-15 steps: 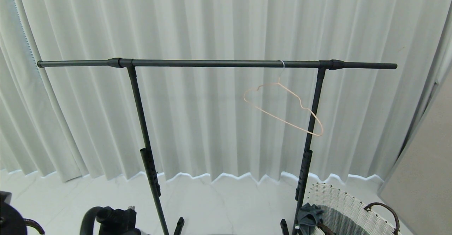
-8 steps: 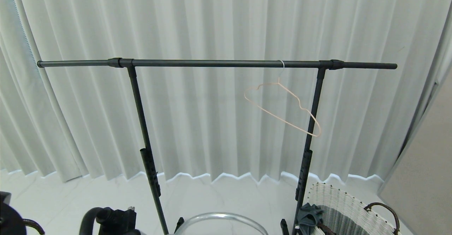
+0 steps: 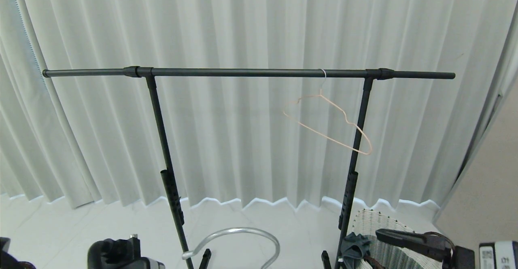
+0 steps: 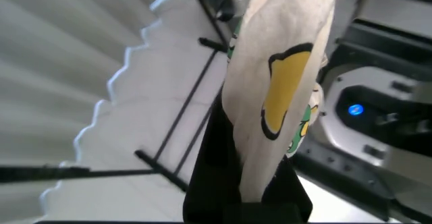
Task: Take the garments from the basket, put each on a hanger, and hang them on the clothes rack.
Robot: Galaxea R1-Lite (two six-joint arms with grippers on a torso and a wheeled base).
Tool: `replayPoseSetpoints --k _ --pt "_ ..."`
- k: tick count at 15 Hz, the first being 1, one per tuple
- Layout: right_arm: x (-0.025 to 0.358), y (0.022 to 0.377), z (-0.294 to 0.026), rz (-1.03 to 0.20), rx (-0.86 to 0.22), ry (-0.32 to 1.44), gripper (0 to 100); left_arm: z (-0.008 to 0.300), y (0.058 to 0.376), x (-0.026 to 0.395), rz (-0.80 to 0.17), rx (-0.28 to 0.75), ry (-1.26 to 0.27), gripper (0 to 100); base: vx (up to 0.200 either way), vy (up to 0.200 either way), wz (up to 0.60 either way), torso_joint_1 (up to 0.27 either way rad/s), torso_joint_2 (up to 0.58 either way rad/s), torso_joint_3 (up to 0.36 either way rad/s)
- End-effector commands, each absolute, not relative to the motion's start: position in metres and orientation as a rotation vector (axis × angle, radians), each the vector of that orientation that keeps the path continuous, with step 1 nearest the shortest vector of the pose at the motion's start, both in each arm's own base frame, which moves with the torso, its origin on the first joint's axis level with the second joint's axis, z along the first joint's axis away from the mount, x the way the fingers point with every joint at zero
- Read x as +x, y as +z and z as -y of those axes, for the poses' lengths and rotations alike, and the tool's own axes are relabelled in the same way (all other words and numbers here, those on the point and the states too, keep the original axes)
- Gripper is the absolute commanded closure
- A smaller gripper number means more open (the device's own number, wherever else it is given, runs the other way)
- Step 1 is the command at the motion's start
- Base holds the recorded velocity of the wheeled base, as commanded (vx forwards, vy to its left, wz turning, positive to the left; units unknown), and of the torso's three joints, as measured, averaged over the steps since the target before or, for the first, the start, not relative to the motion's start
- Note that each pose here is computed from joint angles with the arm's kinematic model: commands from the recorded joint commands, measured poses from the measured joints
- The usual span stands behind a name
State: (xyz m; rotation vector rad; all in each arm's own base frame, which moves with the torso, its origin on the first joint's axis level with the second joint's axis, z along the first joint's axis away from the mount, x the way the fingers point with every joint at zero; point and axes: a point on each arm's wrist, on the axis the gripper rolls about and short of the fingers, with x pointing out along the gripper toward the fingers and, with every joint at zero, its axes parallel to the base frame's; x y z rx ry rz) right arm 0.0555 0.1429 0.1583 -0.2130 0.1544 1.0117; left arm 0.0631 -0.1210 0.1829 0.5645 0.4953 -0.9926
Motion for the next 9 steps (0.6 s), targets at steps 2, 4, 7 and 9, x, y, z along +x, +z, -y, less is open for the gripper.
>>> replayPoseSetpoints --k 2,4,7,9 --pt "0.066 0.151 -0.123 -0.171 -0.210 0.898 0 0.102 0.181 0.056 -0.454 0.555 -0.929 100 0.000 0.000 0.00 0.000 0.00 0.000" --pt "0.064 0.142 -0.116 -0.197 -0.224 0.894 0 0.093 0.186 0.065 -0.426 0.545 -0.693 100 0.000 0.000 0.00 0.000 0.00 0.000" --pt "0.069 0.144 -0.129 -0.227 -0.209 0.911 0 0.102 0.216 0.073 -0.323 0.452 -0.648 100 0.000 0.000 0.00 0.000 0.00 0.000" --pt "0.080 0.149 -0.151 -0.263 -0.163 0.903 0 0.110 0.233 0.078 -0.287 0.421 -0.648 100 0.000 0.000 0.00 0.000 0.00 0.000"
